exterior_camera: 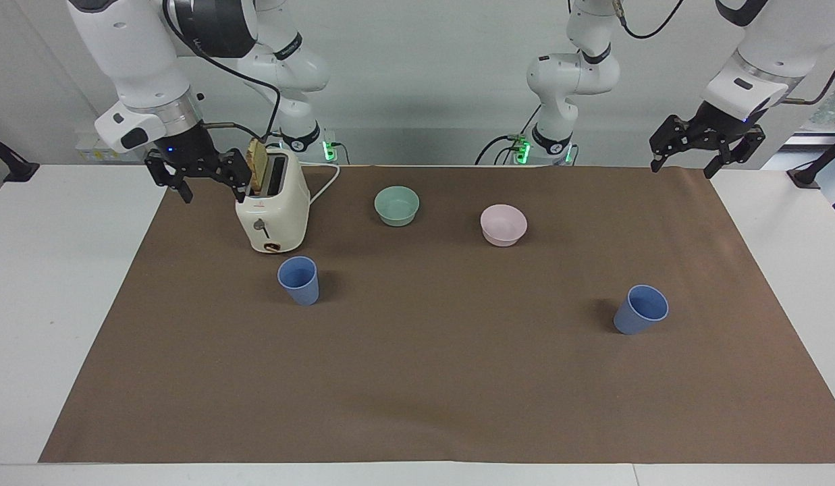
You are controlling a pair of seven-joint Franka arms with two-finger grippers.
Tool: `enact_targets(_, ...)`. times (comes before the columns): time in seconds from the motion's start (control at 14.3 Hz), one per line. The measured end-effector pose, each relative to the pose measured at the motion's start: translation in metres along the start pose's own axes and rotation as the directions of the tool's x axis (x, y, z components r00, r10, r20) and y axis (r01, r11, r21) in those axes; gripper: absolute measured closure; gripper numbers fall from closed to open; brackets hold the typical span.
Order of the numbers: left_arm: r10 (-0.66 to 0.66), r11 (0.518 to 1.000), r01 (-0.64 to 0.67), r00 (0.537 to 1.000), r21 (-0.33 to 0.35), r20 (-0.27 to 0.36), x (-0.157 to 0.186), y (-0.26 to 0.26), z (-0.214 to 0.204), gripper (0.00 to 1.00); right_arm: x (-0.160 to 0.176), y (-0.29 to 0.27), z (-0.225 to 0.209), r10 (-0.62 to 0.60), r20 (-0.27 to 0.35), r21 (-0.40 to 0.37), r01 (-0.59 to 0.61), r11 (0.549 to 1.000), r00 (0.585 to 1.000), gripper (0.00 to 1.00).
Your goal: Stack blue cups with both arms
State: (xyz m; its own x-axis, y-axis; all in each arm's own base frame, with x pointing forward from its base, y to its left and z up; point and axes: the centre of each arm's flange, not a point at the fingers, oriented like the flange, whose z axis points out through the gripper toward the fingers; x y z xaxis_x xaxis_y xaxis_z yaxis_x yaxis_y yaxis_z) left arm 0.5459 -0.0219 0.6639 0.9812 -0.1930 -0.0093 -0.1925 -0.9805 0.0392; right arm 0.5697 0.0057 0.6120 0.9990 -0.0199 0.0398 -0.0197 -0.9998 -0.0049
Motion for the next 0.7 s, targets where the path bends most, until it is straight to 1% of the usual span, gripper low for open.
enact_targets(0.56, 0.0, 1.0, 0.0, 1.0, 0.002, -0.009, 0.0008, -0.0002, -0.001, 0.0, 0.0, 0.0, 0.0, 0.0, 0.0, 0.0, 0.0, 1.0, 1.0, 0.0)
enact_targets(0.7, 0.0, 1.0, 0.0, 1.0, 0.004, -0.024, 0.0024, -0.0005, -0.0021, 0.0, 0.0, 0.0, 0.0, 0.0, 0.0, 0.0, 0.0, 1.0, 1.0, 0.0)
